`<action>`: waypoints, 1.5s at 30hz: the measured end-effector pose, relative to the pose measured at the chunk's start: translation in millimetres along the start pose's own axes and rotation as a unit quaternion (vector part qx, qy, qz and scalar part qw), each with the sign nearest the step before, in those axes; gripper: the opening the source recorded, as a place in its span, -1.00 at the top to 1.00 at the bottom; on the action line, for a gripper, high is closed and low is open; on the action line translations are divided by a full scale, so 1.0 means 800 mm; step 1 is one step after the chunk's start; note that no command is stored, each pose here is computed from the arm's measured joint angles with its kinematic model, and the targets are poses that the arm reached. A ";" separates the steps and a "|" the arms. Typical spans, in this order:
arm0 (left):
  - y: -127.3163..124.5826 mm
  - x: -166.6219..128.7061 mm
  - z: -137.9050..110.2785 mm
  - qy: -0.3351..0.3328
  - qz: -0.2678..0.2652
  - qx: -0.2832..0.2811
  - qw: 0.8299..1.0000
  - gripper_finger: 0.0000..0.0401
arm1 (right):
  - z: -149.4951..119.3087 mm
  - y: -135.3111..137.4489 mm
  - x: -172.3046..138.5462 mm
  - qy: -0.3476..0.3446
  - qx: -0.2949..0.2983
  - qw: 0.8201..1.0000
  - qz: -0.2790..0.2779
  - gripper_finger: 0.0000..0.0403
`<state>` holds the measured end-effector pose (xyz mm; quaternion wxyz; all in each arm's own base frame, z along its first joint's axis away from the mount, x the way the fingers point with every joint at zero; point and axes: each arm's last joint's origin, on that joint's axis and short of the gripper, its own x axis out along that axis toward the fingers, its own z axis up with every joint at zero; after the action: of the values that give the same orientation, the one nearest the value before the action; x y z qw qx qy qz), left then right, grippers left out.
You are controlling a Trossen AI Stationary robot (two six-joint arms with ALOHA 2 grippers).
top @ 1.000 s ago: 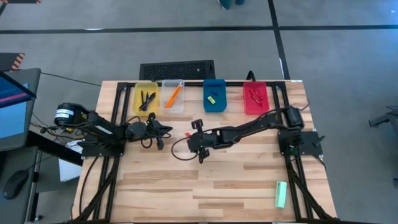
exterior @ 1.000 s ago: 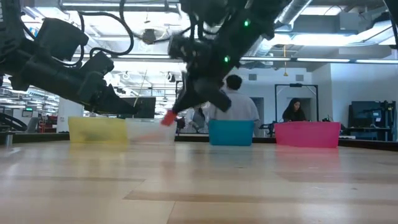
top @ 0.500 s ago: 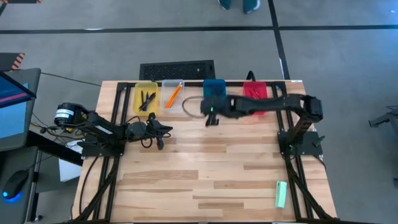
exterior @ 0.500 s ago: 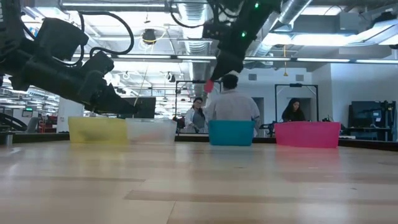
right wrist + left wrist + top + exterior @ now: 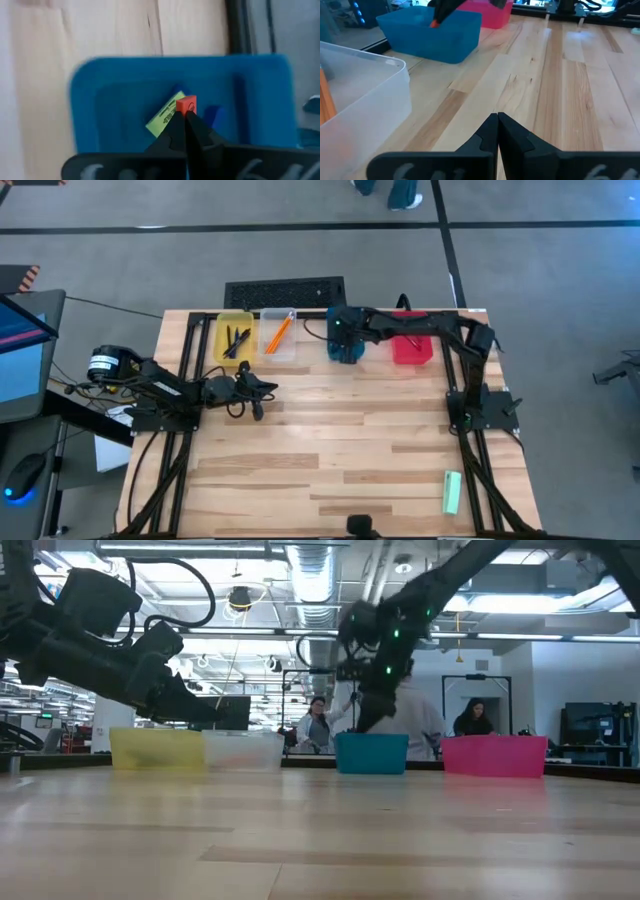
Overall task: Sort crayons/erasers/pens/pencils in bins
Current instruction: Put the orange eraser into the blue bin, then return to Home Position
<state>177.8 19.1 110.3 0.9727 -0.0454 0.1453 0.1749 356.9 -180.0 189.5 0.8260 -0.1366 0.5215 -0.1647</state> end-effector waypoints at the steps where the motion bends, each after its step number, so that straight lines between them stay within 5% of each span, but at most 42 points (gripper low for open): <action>1: 0.000 0.000 0.000 0.000 0.000 0.000 1.000 1.00 | -0.003 -0.001 0.006 0.005 0.003 1.000 0.005 0.99; 8: 0.000 0.000 0.000 -0.001 0.000 0.005 1.000 1.00 | -0.012 -0.013 0.015 0.010 0.032 0.999 0.007 0.91; 18: 0.000 0.000 0.003 -0.010 -0.001 0.008 1.000 1.00 | -0.011 -0.009 0.010 0.026 0.034 0.999 -0.004 0.43; 24: -0.001 0.000 0.006 -0.023 -0.008 0.028 0.999 1.00 | -0.006 -0.006 -0.034 0.040 0.011 0.999 -0.035 0.66; 28: 0.000 0.001 0.006 -0.019 -0.027 0.026 0.999 1.00 | -0.003 -0.005 -0.073 -0.046 0.031 0.998 -0.011 0.95; 45: 0.008 -0.017 0.033 -0.062 -0.074 0.040 0.995 1.00 | -0.107 0.111 -0.145 -0.325 0.096 0.940 0.050 0.99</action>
<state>169.9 24.2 139.1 0.9912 -0.0062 0.0882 0.0988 244.1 -55.9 213.4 0.9668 -0.0765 0.2128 -0.1192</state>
